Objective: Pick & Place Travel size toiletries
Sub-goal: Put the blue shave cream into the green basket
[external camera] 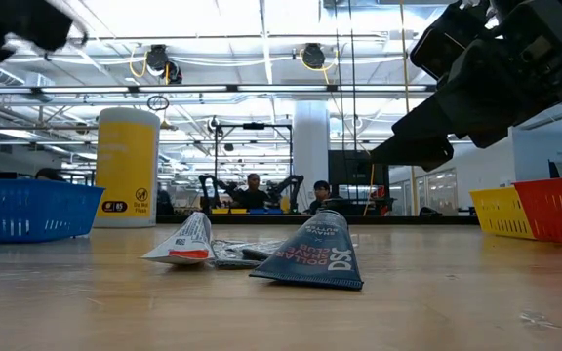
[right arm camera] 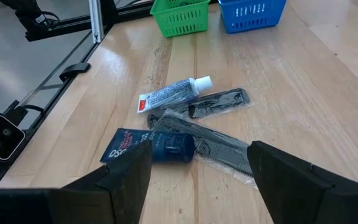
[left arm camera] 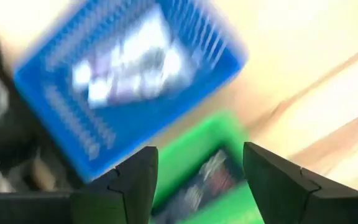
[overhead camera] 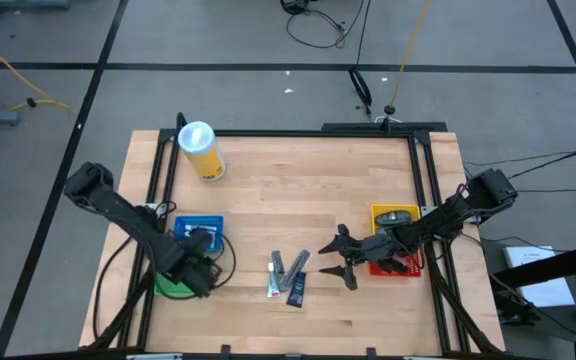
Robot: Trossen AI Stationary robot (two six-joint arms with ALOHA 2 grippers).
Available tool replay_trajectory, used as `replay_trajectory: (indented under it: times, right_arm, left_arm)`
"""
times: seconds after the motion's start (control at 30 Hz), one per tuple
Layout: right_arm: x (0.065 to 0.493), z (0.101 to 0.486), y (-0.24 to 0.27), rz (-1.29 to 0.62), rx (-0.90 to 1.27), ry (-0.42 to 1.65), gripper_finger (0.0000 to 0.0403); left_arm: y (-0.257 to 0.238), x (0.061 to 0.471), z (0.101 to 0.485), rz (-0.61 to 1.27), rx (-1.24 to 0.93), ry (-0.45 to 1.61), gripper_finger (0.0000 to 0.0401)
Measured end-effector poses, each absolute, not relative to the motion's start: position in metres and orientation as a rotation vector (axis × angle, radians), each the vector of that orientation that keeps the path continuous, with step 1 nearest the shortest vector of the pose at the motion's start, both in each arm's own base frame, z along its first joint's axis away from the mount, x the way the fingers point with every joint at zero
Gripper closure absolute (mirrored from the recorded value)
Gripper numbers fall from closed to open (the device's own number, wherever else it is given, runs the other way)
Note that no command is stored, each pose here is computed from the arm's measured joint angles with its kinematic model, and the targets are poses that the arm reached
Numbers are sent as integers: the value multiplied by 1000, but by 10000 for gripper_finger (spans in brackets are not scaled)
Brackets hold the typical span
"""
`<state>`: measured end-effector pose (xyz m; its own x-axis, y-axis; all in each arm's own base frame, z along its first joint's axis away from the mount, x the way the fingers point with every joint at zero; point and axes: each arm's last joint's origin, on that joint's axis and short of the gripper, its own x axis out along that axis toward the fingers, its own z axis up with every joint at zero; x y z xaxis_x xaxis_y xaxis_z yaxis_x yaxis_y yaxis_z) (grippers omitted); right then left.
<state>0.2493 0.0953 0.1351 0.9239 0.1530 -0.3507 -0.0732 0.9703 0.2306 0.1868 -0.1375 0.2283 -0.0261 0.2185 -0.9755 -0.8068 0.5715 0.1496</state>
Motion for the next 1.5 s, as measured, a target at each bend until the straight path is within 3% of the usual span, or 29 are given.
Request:
replay_trajectory:
  times: [0.17, 0.33, 0.47, 0.57, 0.63, 0.8, 1.03, 1.17, 1.5]
  right_arm:
    - [249, 135, 95, 118, 211, 375, 147]
    - [249, 135, 95, 119, 204, 378, 147]
    - [249, 134, 95, 117, 201, 388, 147]
    - [249, 133, 95, 116, 197, 399, 147]
    - [248, 132, 95, 114, 194, 411, 147]
    - [245, 130, 100, 130, 188, 439, 147]
    - [237, 129, 116, 106, 152, 425, 147]
    - [235, 130, 118, 48, 111, 405, 147]
    - [225, 124, 132, 98, 112, 467, 147]
  left_arm:
    - [-147, 218, 236, 601, -355, 911, 167]
    - [-168, 275, 221, 294, -95, 598, 167]
    - [-175, 321, 205, 104, -38, 430, 167]
    - [-181, 345, 175, -105, 38, 383, 167]
    - [-182, 355, 157, -148, 40, 360, 167]
    - [-181, 372, 142, -1, 75, 392, 167]
    - [-204, 377, 161, 203, 147, 500, 167]
    - [-214, 379, 156, 275, 57, 524, 167]
    - [-205, 379, 147, 476, -421, 494, 167]
